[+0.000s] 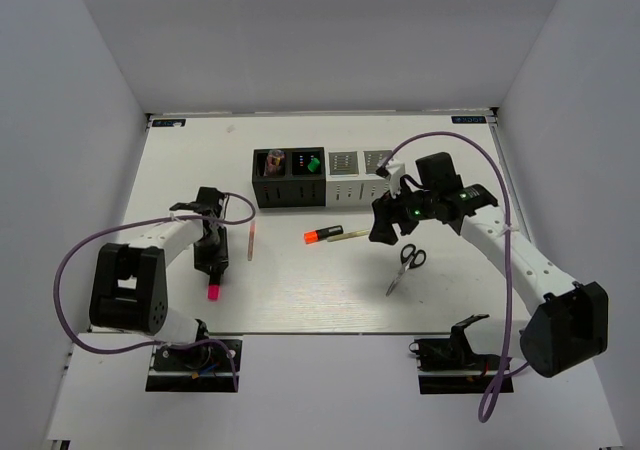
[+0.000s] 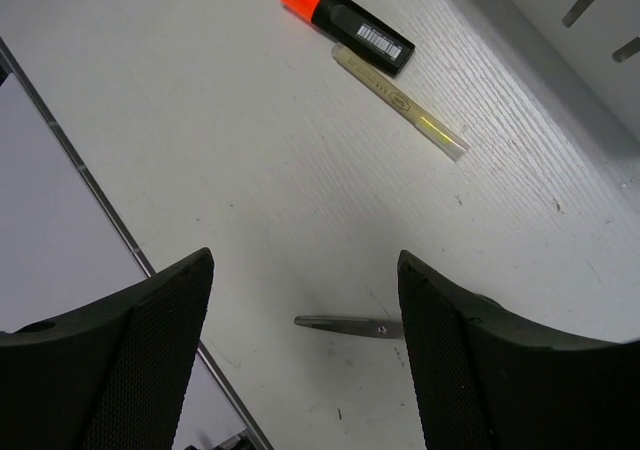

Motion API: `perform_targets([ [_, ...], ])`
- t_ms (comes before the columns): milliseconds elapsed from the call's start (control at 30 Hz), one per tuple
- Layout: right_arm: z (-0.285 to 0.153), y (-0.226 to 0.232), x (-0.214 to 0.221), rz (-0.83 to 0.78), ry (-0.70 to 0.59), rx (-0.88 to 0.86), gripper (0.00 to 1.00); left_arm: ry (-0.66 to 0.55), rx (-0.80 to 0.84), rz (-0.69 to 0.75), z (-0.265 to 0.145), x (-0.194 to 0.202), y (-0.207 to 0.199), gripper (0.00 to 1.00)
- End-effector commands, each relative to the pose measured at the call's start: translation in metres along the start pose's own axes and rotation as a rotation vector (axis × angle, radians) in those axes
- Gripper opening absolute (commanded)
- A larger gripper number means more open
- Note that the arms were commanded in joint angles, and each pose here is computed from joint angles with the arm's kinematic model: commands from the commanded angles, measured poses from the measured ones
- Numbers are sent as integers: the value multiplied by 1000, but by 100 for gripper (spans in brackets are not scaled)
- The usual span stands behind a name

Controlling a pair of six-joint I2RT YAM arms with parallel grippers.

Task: Sort the stationery into containers
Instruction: Grab a piece of stationery with the left arm

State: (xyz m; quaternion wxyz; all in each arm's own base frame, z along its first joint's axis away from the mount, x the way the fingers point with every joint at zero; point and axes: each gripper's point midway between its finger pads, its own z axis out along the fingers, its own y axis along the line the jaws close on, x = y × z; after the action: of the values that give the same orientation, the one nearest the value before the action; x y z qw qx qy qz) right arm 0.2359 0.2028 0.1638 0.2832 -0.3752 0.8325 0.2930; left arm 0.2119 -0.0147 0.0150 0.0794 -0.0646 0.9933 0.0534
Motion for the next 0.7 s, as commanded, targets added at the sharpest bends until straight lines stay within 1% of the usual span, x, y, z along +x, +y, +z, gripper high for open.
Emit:
perform_targets([
  [0, -7, 6, -8, -36, -45, -17, 77, -26, 12, 29, 4, -8, -1, 45],
  [67, -8, 7, -8, -40, -49, -22, 77, -21, 11, 35, 6, -7, -1, 44],
  [133, -10, 8, -10, -44, -58, -21, 77, -6, 3, 41, 9, -3, 1, 41],
  [267, -11, 10, -10, -49, -61, -26, 77, 25, -24, 53, 14, 3, 5, 41],
  [333, -13, 12, -11, -54, -68, -31, 78, 34, -37, 58, 15, 4, 6, 45],
  [400, -13, 11, -12, -53, -73, -31, 78, 49, -46, 62, 16, 8, 7, 47],
  [500, -14, 12, -12, -55, -73, -30, 79, 60, -64, 68, 18, 9, 9, 51],
  [667, -14, 13, -11, -57, -72, -35, 79, 85, -86, 69, 20, 13, 12, 50],
])
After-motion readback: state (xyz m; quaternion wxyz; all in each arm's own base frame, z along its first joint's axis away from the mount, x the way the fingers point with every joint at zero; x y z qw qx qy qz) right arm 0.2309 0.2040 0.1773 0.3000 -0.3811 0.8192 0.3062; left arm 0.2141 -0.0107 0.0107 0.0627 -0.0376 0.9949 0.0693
